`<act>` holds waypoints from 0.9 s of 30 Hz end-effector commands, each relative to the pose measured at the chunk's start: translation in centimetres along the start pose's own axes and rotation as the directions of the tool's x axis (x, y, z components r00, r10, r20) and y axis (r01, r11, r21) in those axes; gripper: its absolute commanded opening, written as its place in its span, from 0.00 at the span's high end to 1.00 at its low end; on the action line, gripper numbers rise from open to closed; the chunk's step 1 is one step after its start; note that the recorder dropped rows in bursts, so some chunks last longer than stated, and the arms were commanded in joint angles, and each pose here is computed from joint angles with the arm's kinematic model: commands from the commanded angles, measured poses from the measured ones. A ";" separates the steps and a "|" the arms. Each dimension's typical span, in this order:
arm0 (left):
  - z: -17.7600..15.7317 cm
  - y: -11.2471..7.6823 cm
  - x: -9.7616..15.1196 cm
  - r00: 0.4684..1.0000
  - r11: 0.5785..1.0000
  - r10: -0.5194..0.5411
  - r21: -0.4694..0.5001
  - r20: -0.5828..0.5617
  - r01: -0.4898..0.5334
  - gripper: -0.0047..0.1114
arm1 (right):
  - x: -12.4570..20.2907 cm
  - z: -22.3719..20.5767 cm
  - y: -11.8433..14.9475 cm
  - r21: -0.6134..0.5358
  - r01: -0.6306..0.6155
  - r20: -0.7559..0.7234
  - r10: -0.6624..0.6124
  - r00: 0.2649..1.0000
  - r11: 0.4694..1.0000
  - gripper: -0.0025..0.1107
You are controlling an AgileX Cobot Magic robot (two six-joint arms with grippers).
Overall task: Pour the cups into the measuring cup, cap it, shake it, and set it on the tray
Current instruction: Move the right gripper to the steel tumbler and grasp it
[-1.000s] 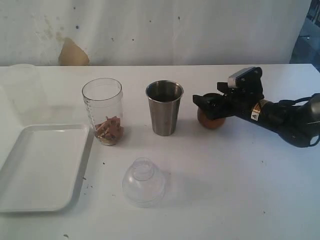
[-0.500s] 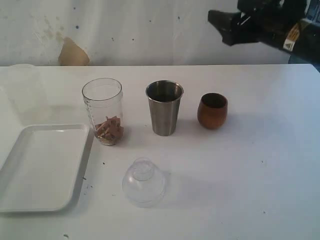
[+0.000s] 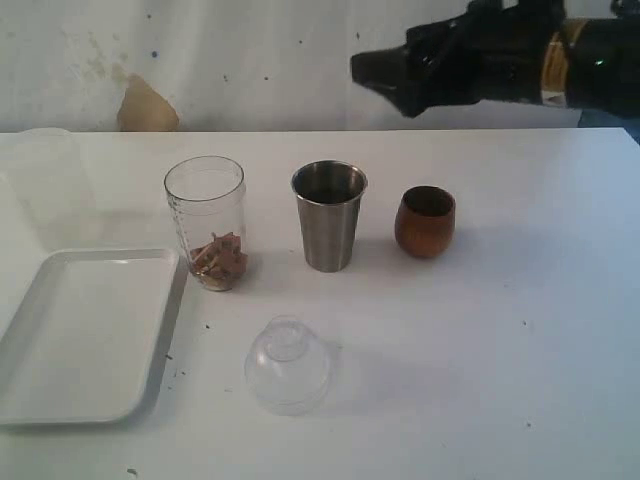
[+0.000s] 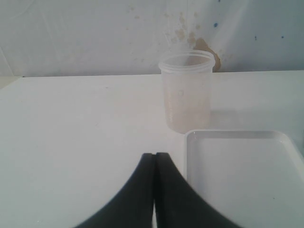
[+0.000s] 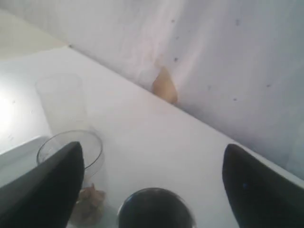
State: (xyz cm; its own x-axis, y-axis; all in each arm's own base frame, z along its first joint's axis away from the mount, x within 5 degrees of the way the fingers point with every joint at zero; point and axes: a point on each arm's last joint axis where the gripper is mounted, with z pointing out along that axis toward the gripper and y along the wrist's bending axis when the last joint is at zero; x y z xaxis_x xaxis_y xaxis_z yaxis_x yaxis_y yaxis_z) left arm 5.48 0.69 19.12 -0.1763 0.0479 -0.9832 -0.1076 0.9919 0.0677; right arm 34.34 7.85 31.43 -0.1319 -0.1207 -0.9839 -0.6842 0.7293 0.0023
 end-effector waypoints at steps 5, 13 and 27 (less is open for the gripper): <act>0.0 0.0 0.0 1.000 1.000 0.004 -0.001 0.010 -0.004 0.96 | 3.4 2.0 1.2 0.023 -0.078 -0.163 0.081 0.983 0.997 0.35; 0.0 0.0 0.0 1.000 1.000 0.004 -0.001 0.010 -0.004 0.96 | 4.2 2.2 1.6 -0.026 -0.097 -0.168 0.092 0.981 0.995 0.36; 0.0 0.0 0.0 1.000 1.000 0.004 -0.001 0.010 -0.004 0.96 | 5.3 2.9 1.6 -0.069 -0.026 -0.188 0.013 0.982 0.997 0.05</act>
State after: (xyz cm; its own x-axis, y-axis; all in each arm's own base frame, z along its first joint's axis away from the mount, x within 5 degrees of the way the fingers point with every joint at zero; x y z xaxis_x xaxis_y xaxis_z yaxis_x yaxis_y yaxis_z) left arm 5.48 0.69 19.12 -0.1763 0.0479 -0.9832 -0.1076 0.9919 0.0677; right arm 34.33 10.48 26.17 -0.2379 -0.2463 -0.9396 -0.7512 0.6599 0.0172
